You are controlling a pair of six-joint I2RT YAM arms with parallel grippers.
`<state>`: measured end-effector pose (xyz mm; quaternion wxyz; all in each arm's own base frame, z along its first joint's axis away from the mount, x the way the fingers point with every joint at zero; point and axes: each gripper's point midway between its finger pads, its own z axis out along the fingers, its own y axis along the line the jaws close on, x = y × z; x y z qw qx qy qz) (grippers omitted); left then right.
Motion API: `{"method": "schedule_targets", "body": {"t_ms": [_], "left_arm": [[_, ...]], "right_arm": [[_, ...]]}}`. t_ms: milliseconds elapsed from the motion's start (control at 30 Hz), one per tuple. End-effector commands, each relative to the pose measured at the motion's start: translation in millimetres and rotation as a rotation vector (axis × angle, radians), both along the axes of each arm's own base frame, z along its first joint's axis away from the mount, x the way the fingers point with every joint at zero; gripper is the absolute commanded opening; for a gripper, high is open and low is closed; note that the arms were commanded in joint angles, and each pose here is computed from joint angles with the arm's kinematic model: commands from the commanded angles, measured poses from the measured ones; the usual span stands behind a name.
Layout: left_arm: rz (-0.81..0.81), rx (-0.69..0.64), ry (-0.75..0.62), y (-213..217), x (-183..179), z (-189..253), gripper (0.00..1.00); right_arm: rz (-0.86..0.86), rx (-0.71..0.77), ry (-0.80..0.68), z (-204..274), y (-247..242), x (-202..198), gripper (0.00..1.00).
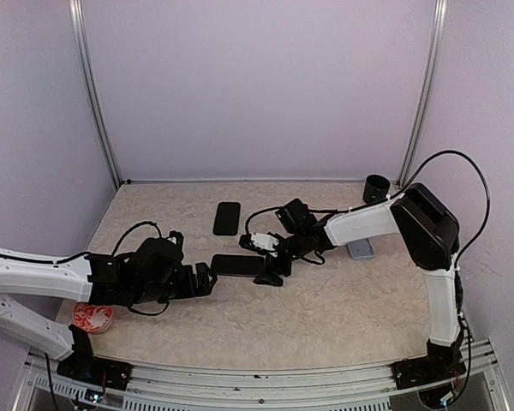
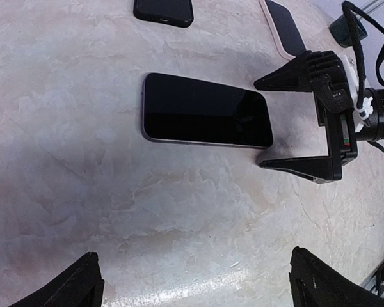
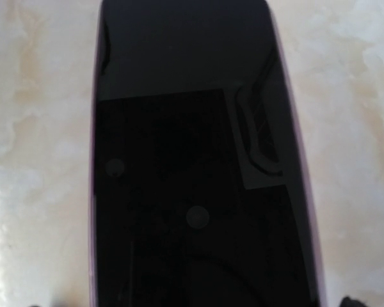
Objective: Put the phone into the phone case
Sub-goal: Pick up the phone at the center of the board.
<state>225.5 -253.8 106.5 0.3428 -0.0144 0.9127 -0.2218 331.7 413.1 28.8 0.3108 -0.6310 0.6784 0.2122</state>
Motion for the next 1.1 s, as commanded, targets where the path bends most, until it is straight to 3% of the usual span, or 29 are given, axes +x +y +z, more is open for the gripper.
{"method": "schedule_targets", "body": {"t_ms": [0,833,1067], "left_arm": [[0.015,-0.004,-0.008,4.6,-3.1,1.3,0.99],[0.028,-0.034,-0.022,5.6,-6.9,8.7,0.99],[0.044,-0.033,-0.019,10.5,-8.5,4.4,0.99]], "right_arm": [[0.022,-0.015,0.035,-9.5,5.2,-5.3,1.00],[-0.021,-0.091,0.177,-40.6,5.8,-6.9,0.84],[-0.035,-0.088,0.183,-36.8,6.6,-4.8,0.69]]}}
